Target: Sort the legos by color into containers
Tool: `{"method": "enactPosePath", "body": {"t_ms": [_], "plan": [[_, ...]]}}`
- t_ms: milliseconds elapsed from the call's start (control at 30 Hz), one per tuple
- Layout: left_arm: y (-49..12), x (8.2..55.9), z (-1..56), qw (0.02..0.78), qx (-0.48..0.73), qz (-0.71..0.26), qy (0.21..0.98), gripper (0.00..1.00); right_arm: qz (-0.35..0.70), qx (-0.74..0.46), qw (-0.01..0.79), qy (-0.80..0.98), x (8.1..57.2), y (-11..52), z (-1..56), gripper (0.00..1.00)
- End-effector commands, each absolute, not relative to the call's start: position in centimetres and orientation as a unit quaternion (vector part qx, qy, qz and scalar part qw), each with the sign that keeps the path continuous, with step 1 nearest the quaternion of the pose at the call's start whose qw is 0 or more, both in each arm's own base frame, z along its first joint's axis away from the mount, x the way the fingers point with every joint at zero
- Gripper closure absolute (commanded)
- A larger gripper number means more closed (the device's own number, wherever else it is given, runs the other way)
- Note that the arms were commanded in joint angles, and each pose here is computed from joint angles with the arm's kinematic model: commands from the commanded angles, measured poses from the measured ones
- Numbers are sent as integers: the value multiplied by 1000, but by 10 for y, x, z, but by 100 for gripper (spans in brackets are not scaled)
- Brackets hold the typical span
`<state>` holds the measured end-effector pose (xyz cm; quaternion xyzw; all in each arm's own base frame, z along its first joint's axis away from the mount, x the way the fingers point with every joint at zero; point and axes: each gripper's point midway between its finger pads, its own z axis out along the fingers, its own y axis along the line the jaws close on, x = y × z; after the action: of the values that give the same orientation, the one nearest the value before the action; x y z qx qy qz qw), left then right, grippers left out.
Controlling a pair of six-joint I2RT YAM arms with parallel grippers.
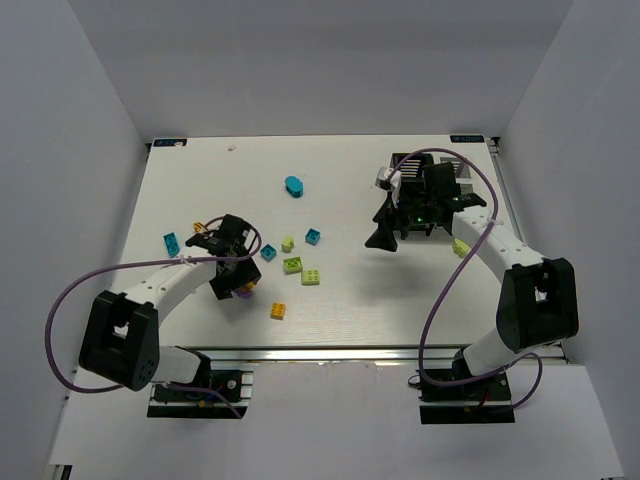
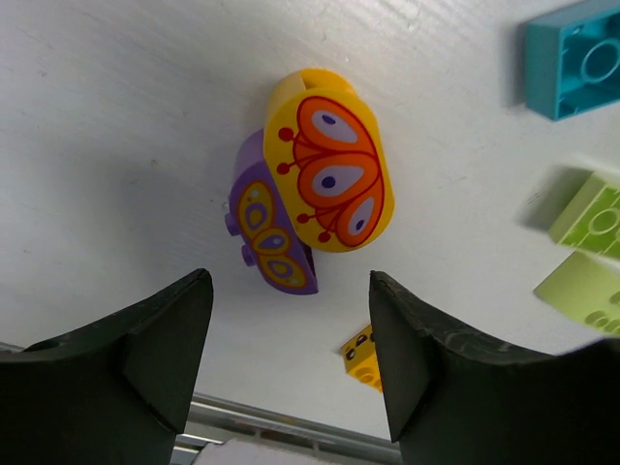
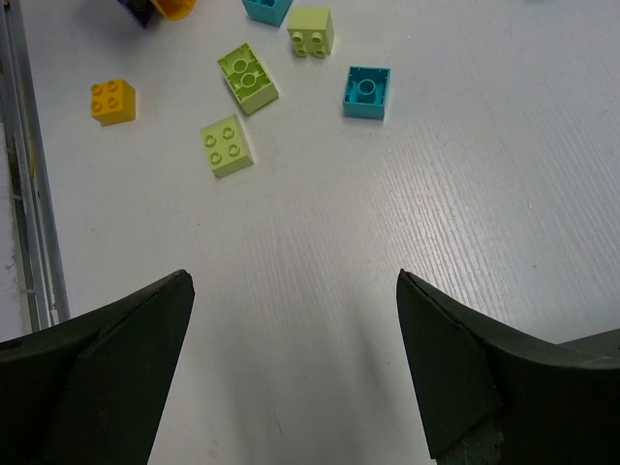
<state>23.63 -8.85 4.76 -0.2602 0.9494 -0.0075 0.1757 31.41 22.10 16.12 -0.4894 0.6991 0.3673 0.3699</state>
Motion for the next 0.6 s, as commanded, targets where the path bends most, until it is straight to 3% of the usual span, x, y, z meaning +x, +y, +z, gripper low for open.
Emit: {"method": "enactPosePath", "body": {"t_ms": [0,100,567], "plan": [[-89,232,53,162,-234,-8,958,25,371,-494,380,688,313,226,168,11],[-91,234,50,160,-228,-12,960,32,374,-493,377,689,314,227,168,11],[-84,248,30,175,-218,21,960,39,374,-494,375,690,318,229,169,11]]}}
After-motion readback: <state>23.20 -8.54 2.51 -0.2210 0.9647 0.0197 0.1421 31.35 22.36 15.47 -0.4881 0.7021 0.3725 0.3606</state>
